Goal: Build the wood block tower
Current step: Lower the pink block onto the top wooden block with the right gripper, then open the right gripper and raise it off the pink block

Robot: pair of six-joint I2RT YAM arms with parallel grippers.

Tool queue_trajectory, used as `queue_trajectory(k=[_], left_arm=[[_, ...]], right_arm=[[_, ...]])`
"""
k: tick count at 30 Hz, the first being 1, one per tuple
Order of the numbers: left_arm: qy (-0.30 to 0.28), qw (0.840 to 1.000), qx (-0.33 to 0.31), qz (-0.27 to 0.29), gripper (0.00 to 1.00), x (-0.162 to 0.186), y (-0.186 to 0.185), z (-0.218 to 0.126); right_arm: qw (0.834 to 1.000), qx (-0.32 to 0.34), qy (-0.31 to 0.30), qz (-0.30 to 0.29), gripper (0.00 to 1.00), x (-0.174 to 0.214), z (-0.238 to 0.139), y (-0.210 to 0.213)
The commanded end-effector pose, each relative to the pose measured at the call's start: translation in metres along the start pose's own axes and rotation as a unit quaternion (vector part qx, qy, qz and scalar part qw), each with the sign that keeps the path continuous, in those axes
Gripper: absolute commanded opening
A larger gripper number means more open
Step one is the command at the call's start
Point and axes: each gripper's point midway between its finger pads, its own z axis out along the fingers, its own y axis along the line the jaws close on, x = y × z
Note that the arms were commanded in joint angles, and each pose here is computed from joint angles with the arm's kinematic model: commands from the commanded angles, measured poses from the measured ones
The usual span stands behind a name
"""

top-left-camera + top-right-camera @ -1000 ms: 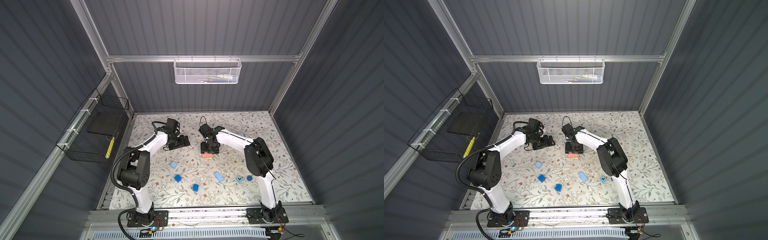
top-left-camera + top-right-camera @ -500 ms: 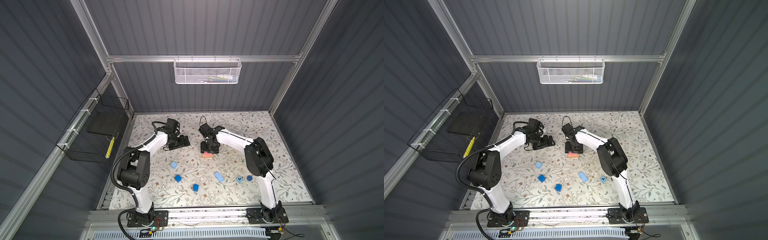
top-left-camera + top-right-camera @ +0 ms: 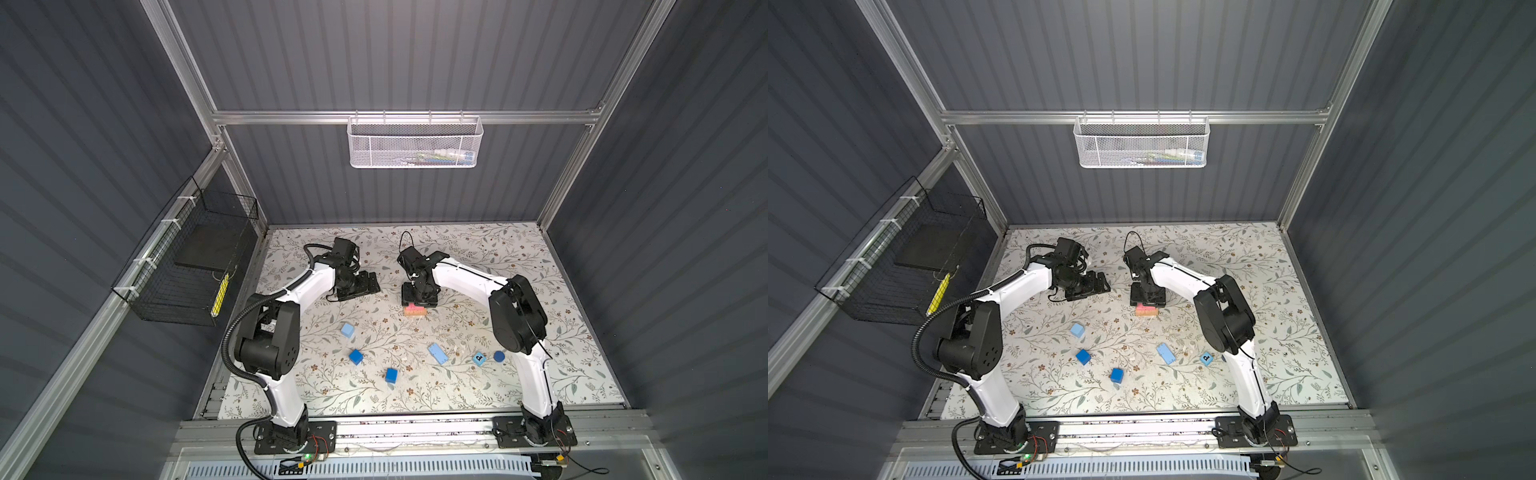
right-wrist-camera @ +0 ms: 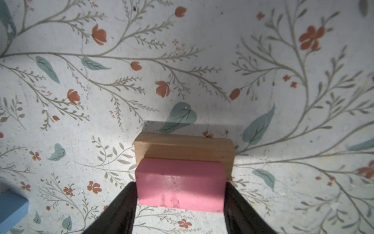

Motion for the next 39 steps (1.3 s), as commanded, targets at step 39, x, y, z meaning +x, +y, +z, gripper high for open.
queue_trajectory(k=[39], left_arm=[[0.005, 0.991, -0.126, 0.049, 0.88, 0.078, -0.006, -0.068]], right_arm=[[0.994, -0.057, -0.093, 0.026, 0.86, 0.028, -0.065, -0.025]])
